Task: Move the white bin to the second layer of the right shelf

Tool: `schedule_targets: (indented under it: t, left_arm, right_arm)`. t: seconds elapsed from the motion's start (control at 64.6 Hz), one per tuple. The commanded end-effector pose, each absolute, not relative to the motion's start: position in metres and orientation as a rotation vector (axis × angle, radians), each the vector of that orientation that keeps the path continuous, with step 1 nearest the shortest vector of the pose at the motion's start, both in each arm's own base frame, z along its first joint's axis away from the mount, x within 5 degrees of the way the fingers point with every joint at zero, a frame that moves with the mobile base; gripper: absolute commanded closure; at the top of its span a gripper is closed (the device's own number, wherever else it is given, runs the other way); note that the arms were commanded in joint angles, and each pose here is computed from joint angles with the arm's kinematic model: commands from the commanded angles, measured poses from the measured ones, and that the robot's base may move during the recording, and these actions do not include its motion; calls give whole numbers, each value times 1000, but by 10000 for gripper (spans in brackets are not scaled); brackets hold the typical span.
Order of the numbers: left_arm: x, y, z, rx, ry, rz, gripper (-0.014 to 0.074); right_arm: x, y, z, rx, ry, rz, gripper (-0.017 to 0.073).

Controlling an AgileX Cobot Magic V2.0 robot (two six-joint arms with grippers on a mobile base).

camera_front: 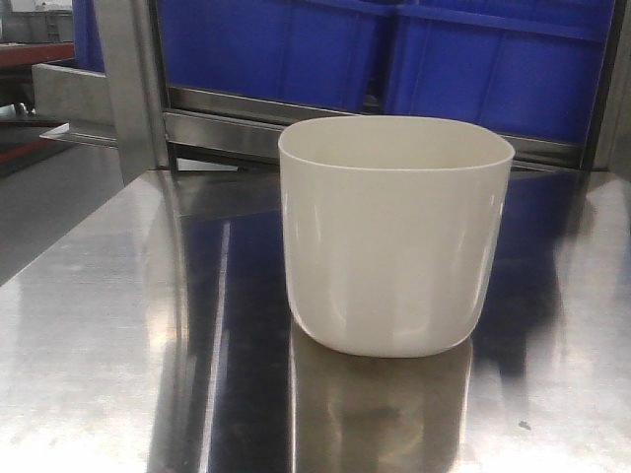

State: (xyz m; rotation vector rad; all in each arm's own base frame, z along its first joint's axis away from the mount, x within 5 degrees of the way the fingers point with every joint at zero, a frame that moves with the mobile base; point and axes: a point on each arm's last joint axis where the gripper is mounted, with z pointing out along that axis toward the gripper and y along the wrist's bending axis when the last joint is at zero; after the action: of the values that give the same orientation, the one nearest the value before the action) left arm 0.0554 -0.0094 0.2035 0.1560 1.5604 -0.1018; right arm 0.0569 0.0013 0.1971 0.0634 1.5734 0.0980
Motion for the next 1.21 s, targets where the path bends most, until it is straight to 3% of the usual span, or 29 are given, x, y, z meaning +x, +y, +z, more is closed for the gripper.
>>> schedule_targets:
  t: [0.0,0.232,0.387,0.681,0.975,1.037,1.192]
  left_arm:
    - [56,-9,199,142,1501,-110,509]
    - [56,-9,199,142,1501,-110,509]
    - [56,-9,199,142,1501,-110,509]
    - [56,-9,199,142,1501,-110,509]
    - [56,-9,199,142,1501,-110,509]
    - [56,-9,199,142,1501,-110,509]
    - [56,-9,199,142,1501,-110,509]
  right_arm:
    - [54,1,213,58,1439,97,503]
    - [55,1,215,68,1429,110,503]
    - [71,1,243,113,1617,136,503]
    - [152,15,331,47,1804,174,503]
    - [237,64,362,-91,2151,276,493]
    - [249,77,363,-138,2209,288,425]
    - [263,108,358,-245,2287,318,57]
